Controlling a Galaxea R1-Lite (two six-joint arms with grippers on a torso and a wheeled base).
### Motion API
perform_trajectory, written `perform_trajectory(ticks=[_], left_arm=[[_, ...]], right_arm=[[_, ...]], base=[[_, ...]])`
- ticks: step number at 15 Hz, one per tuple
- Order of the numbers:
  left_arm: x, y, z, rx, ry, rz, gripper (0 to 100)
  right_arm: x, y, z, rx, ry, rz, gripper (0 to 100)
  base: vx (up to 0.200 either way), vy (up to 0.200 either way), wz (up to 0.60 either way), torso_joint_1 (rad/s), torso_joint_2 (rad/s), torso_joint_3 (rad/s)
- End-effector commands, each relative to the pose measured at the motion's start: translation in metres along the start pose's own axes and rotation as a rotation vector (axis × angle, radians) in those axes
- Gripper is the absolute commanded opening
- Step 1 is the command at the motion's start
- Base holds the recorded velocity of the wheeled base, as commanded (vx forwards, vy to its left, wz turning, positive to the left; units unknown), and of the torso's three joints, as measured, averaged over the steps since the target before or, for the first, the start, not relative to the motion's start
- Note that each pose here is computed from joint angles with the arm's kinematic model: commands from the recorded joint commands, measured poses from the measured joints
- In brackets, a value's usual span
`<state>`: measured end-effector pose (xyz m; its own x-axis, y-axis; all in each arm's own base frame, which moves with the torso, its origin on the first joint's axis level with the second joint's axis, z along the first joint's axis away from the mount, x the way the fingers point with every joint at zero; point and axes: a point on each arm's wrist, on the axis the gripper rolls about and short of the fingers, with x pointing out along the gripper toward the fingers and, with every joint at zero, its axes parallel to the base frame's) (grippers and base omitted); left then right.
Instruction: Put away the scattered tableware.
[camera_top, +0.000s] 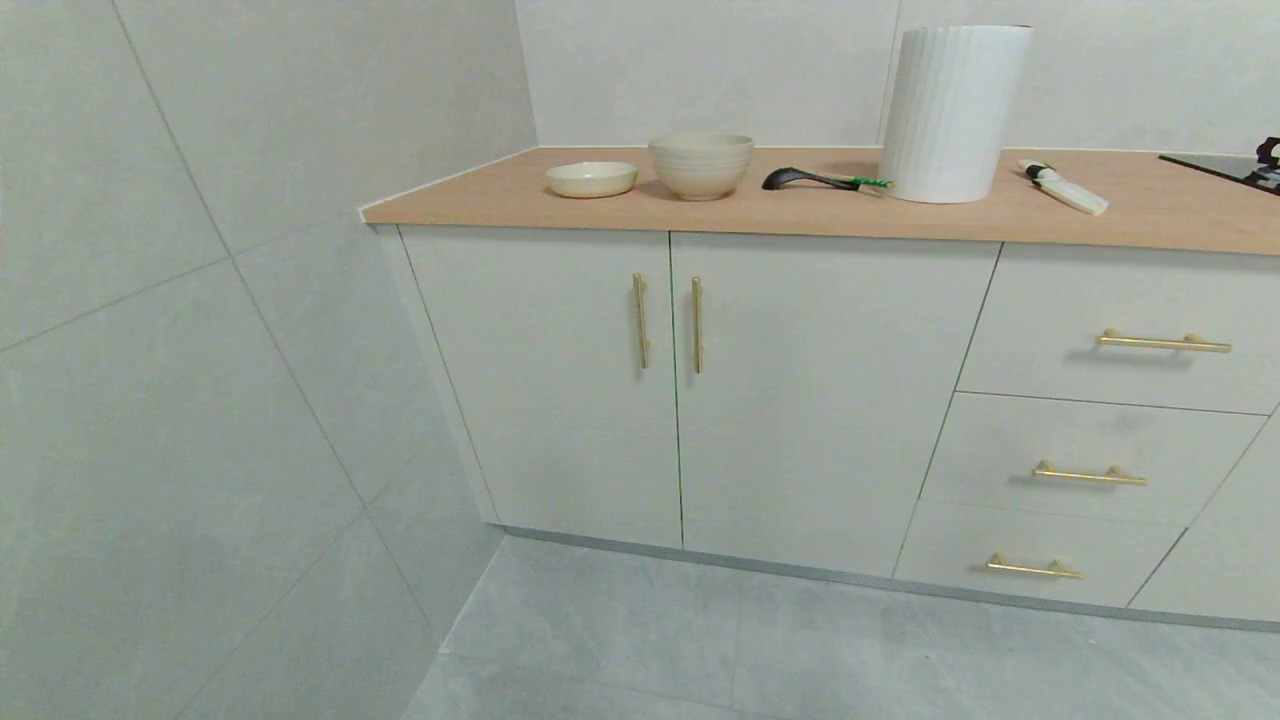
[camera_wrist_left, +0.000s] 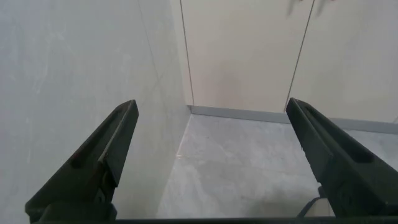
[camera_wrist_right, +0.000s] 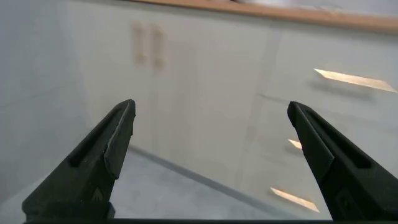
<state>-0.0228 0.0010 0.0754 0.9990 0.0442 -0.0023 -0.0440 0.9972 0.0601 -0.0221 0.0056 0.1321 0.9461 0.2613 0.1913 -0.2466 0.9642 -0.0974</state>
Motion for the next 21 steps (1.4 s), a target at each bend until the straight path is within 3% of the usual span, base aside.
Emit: perform_trajectory(ticks=[1,2,3,5,12,13,14,15,18,19,20,21], left_arm=[[0.0,0.0,0.0,-0.031,-0.001,0.0,100],[0.0,0.0,0.0,-0.065,-0.002,0.0,100],[0.0,0.0,0.0,-0.068,-0.004,0.0,100],[0.0,0.0,0.0,-0.049,-0.002,0.0,100],[0.0,0.0,0.001,-0.047,-0.009,-0.003,100],[0.0,0.0,0.003,-0.048,-0.035,0.0,100],[-0.001,0.001,0.014,-0.052,-0.14,0.002,100],[-0.002,0.001,0.02,-0.053,-0.2,0.005,100],[-0.004,0.002,0.027,-0.068,-0.262,0.001,100],[-0.007,0.002,0.035,-0.083,-0.288,-0.024,100],[-0.01,0.001,0.05,-0.12,-0.314,-0.081,100],[-0.009,0.0,0.062,-0.139,-0.312,-0.114,100]], right_arm=[[0.036,-0.008,0.037,0.014,0.078,0.162,100],[0.041,-0.009,0.036,0.02,0.101,0.194,100],[0.044,-0.009,0.037,0.014,0.109,0.22,100],[0.054,-0.01,0.04,0.012,0.108,0.266,100],[0.077,-0.01,0.043,0.012,0.132,0.42,100],[0.08,-0.01,0.043,0.016,0.142,0.424,100],[0.083,-0.01,0.042,0.008,0.152,0.429,100],[0.085,-0.01,0.042,-0.001,0.158,0.442,100],[0.096,-0.009,0.041,-0.002,0.149,0.464,100],[0.098,-0.009,0.04,-0.002,0.154,0.468,100],[0.098,-0.008,0.036,0.004,0.165,0.484,100],[0.096,-0.007,0.032,0.009,0.177,0.493,100]], base=[[0.0,0.0,0.0,0.0,0.0,0.0],[0.0,0.0,0.0,0.0,0.0,0.0],[0.0,0.0,0.0,0.0,0.0,0.0],[0.0,0.0,0.0,0.0,0.0,0.0],[0.0,0.0,0.0,0.0,0.0,0.0],[0.0,0.0,0.0,0.0,0.0,0.0],[0.0,0.0,0.0,0.0,0.0,0.0],[0.0,0.0,0.0,0.0,0.0,0.0],[0.0,0.0,0.0,0.0,0.0,0.0],[0.0,0.0,0.0,0.0,0.0,0.0],[0.0,0.0,0.0,0.0,0.0,0.0],[0.0,0.0,0.0,0.0,0.0,0.0]])
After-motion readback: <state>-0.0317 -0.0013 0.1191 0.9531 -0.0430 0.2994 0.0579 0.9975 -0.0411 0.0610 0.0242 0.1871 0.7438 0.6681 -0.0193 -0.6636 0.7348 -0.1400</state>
